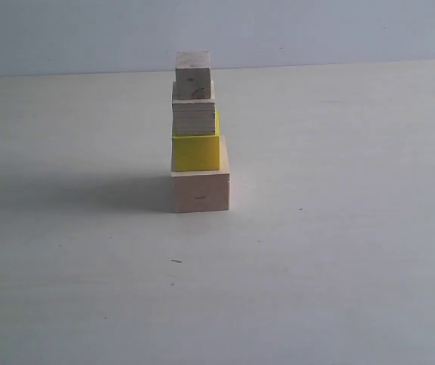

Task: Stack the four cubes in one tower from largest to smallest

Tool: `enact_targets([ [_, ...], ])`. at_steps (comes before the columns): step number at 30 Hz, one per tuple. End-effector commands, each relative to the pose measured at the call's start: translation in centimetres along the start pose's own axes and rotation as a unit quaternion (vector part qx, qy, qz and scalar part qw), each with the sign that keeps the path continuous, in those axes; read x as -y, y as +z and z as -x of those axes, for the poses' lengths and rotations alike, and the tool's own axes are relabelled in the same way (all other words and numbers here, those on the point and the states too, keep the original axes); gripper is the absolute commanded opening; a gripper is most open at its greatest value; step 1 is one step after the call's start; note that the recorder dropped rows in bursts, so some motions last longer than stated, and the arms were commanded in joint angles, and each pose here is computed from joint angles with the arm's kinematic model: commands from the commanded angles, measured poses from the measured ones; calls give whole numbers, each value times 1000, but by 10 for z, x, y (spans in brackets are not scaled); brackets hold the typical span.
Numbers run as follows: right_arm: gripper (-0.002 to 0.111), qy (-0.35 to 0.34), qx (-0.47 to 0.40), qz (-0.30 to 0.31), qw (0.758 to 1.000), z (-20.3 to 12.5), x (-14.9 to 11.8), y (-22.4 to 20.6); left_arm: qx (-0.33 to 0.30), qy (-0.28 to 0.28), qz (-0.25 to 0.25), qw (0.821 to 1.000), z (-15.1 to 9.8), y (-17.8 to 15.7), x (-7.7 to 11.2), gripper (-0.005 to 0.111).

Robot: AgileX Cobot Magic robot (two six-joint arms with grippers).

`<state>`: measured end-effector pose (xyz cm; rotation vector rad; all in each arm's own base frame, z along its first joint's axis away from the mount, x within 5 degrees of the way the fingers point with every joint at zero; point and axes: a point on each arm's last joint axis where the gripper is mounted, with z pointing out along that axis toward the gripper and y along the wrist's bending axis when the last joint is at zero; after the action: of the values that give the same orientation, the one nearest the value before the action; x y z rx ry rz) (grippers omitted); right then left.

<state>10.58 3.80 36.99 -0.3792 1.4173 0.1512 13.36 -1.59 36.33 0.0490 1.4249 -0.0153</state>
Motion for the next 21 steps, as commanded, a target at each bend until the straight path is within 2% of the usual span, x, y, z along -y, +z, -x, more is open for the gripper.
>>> enact_targets([
  [1, 0, 0, -11, 15, 1000, -3, -3, 0, -29, -5, -57, 998, -6, -2, 10, 0],
  [2, 0, 1, -13, 18, 1000, -4, -4, 0, -43, 9, -91, 995, -9, -3, 16, 0],
  [3, 0, 1, -13, 18, 1000, -4, -4, 0, -44, 18, -98, 994, -9, -3, 18, 0],
  [5, 0, 2, -13, 18, 1000, -4, -4, 0, -42, 30, -99, 994, -9, -3, 17, 0],
  [10, 0, 2, -12, 18, 1000, -4, -3, 0, -24, 28, -95, 995, -3, -10, 15, 0],
  [21, 0, 2, -12, 18, 1000, -4, -3, 0, -24, 28, -99, 994, -3, -10, 16, 0],
])
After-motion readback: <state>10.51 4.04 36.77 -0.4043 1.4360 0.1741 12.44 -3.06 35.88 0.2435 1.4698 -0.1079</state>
